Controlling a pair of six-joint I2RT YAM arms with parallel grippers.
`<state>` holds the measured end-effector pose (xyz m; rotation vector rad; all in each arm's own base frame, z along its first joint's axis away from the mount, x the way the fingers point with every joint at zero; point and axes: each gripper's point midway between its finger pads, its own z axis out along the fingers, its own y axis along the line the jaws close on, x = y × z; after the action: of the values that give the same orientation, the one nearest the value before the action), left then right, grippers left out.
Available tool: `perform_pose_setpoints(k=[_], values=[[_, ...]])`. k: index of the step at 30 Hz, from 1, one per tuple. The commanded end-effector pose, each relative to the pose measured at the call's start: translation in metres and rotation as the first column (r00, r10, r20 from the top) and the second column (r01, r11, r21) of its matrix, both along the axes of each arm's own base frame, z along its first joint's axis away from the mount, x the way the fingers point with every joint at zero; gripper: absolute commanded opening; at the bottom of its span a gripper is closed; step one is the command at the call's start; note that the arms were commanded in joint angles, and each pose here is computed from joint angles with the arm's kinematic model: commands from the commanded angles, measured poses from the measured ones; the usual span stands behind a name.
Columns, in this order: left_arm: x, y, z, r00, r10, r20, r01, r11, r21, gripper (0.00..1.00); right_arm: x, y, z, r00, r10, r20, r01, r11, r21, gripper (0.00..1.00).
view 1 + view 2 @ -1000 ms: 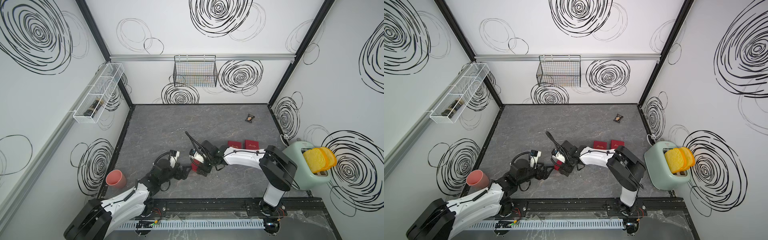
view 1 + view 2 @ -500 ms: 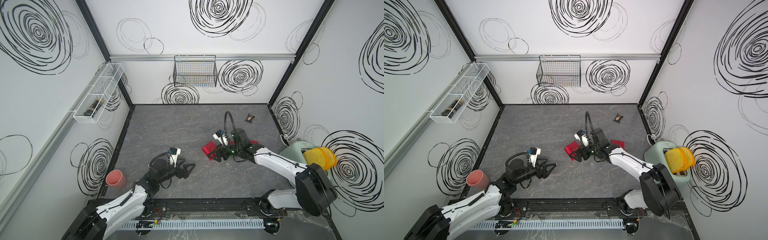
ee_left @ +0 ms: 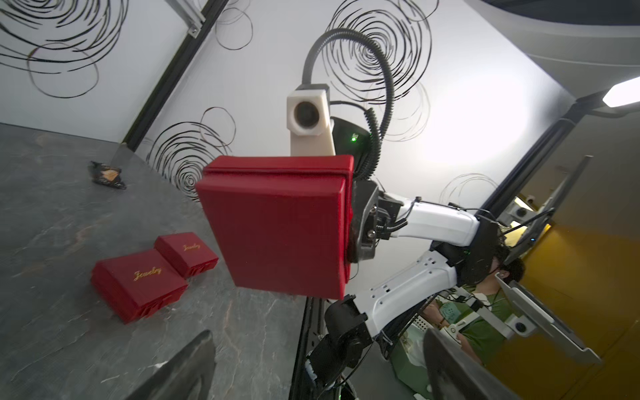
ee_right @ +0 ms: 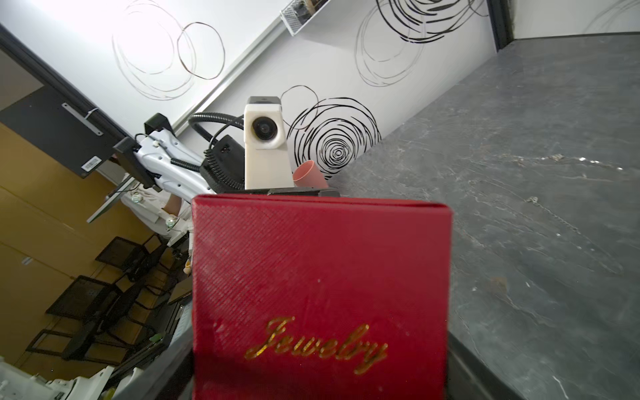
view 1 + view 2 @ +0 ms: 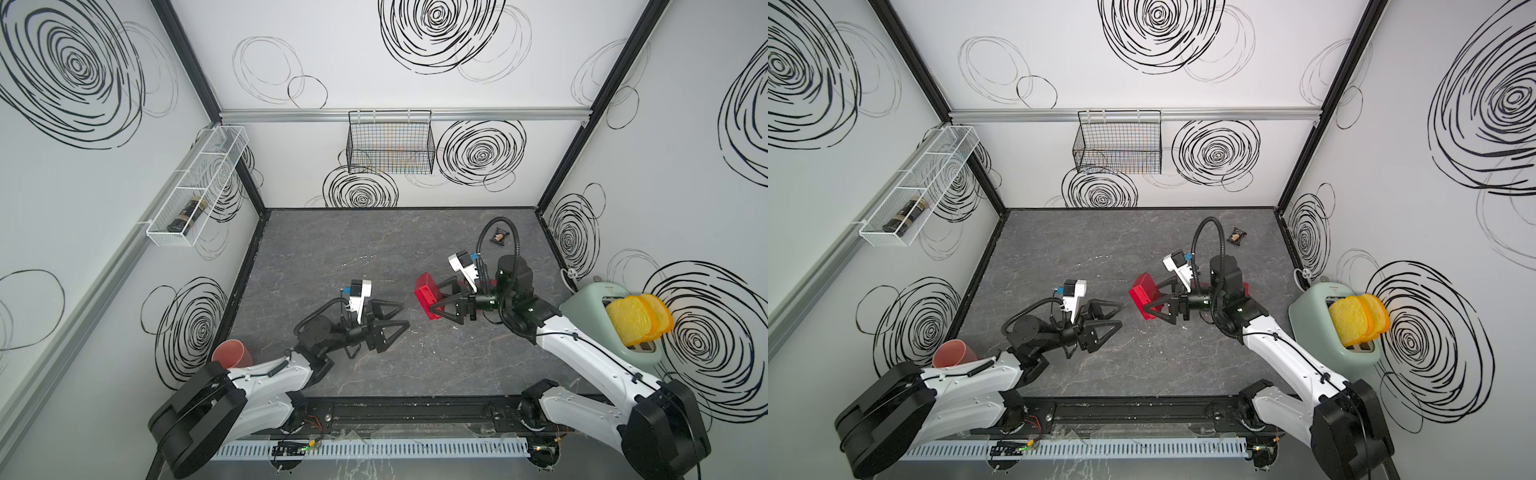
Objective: Take the necklace out of the lift-off lid jewelry box
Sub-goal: Open the lid on the jewelry box.
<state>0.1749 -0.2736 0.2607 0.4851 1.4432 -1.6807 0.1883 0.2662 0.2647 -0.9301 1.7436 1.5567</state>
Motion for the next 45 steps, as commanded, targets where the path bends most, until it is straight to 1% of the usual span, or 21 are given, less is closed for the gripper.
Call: perform_pose_setpoints(k=[1,4,8,11,15,19,23,28,29,33,35,36,37,38,39,40,45], values=[[-0.014,0.004,0.046,0.993,-0.035,0.111,0.05,0.99,-0.129,0.96,-0.013,-0.001,0.014,0.998,0.062,0.03,-0.064,0.997,0.041,0.73],[-0.01,0.0,0.046,0.992,-0.007,0.126,0.02,0.995,-0.1,0.96,-0.019,0.0,0.015,0.996,0.079,0.033,-0.08,0.996,0.044,0.73],[0.001,-0.014,0.04,0.99,0.039,0.133,-0.039,0.999,-0.003,0.96,-0.029,0.005,0.017,0.992,0.119,0.041,-0.121,0.991,0.048,0.73],[0.009,-0.019,0.038,0.988,0.089,0.127,-0.095,0.995,0.043,0.96,-0.034,0.007,0.02,0.989,0.138,0.052,-0.14,0.989,0.052,0.72],[0.017,-0.019,0.035,0.987,0.127,0.101,-0.134,0.989,0.068,0.96,-0.041,0.009,0.028,0.984,0.156,0.08,-0.161,0.985,0.063,0.72],[0.012,-0.023,0.038,0.992,0.079,0.095,-0.083,0.996,0.045,0.96,-0.048,0.01,0.033,0.979,0.175,0.102,-0.183,0.98,0.074,0.73],[0.002,-0.028,0.045,0.993,0.028,0.118,-0.03,0.999,0.013,0.96,-0.054,0.013,0.034,0.974,0.201,0.108,-0.21,0.974,0.081,0.72],[-0.007,-0.033,0.048,0.987,0.007,0.162,-0.01,1.0,0.018,1.0,-0.057,0.014,0.032,0.972,0.21,0.107,-0.219,0.972,0.086,0.72],[-0.007,-0.033,0.048,0.986,0.009,0.166,-0.012,1.0,0.016,0.99,-0.056,0.014,0.031,0.972,0.208,0.108,-0.218,0.972,0.088,0.72],[-0.007,-0.028,0.05,0.985,0.033,0.171,-0.034,0.999,0.007,0.95,-0.055,0.014,0.033,0.973,0.198,0.115,-0.209,0.973,0.096,0.73],[-0.007,-0.026,0.049,0.984,0.038,0.174,-0.04,0.999,0.008,0.9,-0.056,0.013,0.034,0.973,0.198,0.116,-0.21,0.972,0.101,0.72],[-0.008,-0.026,0.049,0.984,0.038,0.174,-0.04,0.999,0.008,0.86,-0.055,0.013,0.035,0.973,0.196,0.119,-0.209,0.973,0.103,0.73],[-0.007,-0.025,0.049,0.984,0.041,0.173,-0.043,0.999,0.007,0.77,-0.055,0.012,0.035,0.974,0.194,0.119,-0.206,0.973,0.104,0.72],[-0.008,-0.024,0.049,0.984,0.044,0.173,-0.046,0.999,0.004,0.71,-0.054,0.011,0.035,0.975,0.188,0.119,-0.201,0.974,0.105,0.72],[-0.007,-0.023,0.049,0.984,0.047,0.173,-0.048,0.999,0.003,0.68,-0.052,0.011,0.035,0.976,0.181,0.119,-0.194,0.975,0.106,0.72],[-0.007,-0.021,0.049,0.984,0.051,0.173,-0.052,0.999,0.001,0.67,-0.051,0.009,0.035,0.978,0.173,0.116,-0.186,0.977,0.107,0.72],[-0.003,-0.014,0.048,0.983,0.074,0.165,-0.075,0.997,-0.002,0.68,-0.042,0.001,0.036,0.986,0.123,0.11,-0.135,0.984,0.113,0.72]])
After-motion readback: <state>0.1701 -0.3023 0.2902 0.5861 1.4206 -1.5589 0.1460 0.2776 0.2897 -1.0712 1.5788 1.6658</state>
